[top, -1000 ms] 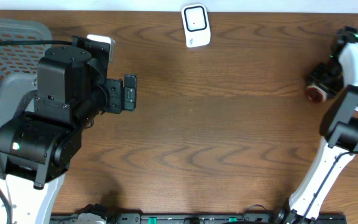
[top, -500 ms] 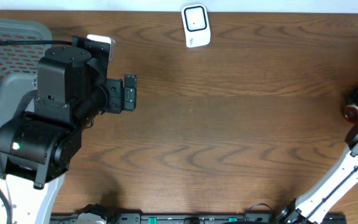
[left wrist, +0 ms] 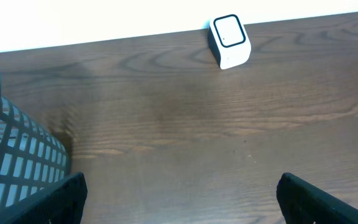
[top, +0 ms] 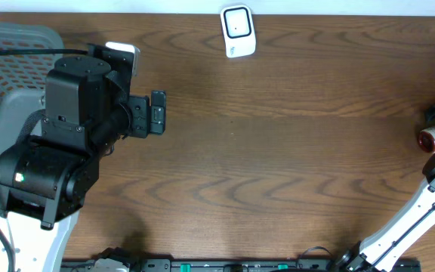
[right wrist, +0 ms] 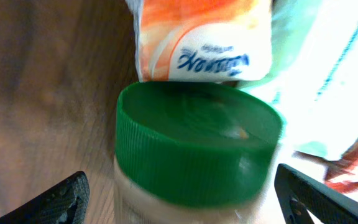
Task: Scan the item barcode
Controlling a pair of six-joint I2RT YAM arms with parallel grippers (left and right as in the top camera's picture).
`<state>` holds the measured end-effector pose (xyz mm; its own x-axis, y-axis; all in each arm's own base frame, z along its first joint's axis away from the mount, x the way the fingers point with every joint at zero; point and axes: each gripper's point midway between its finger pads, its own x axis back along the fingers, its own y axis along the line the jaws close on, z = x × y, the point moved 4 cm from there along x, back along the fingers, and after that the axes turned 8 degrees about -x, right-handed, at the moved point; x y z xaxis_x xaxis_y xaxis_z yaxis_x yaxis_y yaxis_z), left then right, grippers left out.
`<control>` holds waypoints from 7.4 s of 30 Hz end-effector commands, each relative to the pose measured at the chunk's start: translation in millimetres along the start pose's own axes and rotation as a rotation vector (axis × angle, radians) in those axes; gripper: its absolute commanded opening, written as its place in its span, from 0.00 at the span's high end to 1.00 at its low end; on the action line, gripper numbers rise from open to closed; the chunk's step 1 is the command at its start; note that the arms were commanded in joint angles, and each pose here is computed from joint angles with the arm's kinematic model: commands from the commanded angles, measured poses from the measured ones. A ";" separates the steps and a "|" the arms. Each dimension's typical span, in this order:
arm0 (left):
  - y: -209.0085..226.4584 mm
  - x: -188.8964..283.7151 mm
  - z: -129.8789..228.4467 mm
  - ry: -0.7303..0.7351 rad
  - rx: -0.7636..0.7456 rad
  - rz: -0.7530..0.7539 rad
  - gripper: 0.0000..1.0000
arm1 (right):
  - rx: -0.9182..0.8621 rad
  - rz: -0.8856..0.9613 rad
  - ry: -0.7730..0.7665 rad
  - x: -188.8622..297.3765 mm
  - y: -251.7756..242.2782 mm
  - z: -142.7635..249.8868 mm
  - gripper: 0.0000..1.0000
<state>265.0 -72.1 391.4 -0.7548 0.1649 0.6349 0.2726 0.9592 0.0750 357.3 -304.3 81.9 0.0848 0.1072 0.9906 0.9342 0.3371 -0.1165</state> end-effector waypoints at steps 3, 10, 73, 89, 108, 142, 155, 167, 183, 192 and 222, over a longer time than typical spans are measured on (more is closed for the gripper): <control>2.8 -0.7 1.0 0.004 0.008 -0.016 0.02 | -0.007 -0.029 -0.118 59.4 -6.1 -14.6 0.07; 2.8 -0.7 1.0 0.004 0.008 -0.016 0.02 | 0.004 -0.242 -0.185 151.7 -0.1 1.0 0.01; 2.8 -0.7 1.0 0.004 0.008 -0.016 0.02 | 0.731 -0.678 -0.537 389.7 25.4 305.9 0.01; 2.8 -0.7 1.0 0.004 0.008 -0.016 0.02 | 0.900 -0.826 -0.941 452.2 45.9 414.2 0.01; 2.8 -0.7 1.0 0.004 0.008 -0.016 0.02 | 0.966 -0.911 -1.091 483.5 49.7 435.2 0.01; 2.8 -0.7 1.0 0.004 0.008 -0.016 0.02 | 0.878 -1.217 -1.189 478.3 69.4 377.9 0.01; 2.8 -0.7 1.0 0.004 0.008 -0.016 0.02 | 0.736 -1.326 -1.321 359.5 -12.7 336.2 0.01; 2.8 -0.7 1.0 0.004 0.008 -0.016 0.02 | 0.470 -1.390 -1.397 237.5 -76.7 325.4 0.01; 2.8 -0.7 1.0 0.004 0.008 -0.016 0.02 | 0.446 -1.236 -1.261 131.4 -58.3 315.0 0.01; 2.8 -0.7 1.0 0.004 0.008 -0.016 0.02 | 0.505 -1.112 -1.150 97.2 -54.0 316.1 0.01; 2.9 -0.5 0.9 0.002 0.008 -0.016 0.02 | 0.508 -1.114 -1.148 96.9 -53.6 316.6 0.01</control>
<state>265.0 -72.1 391.5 -0.7550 0.1650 0.6346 0.2726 0.9592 0.0750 206.3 -10.9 162.3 -0.9929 0.1002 0.0637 0.1151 0.9443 0.3084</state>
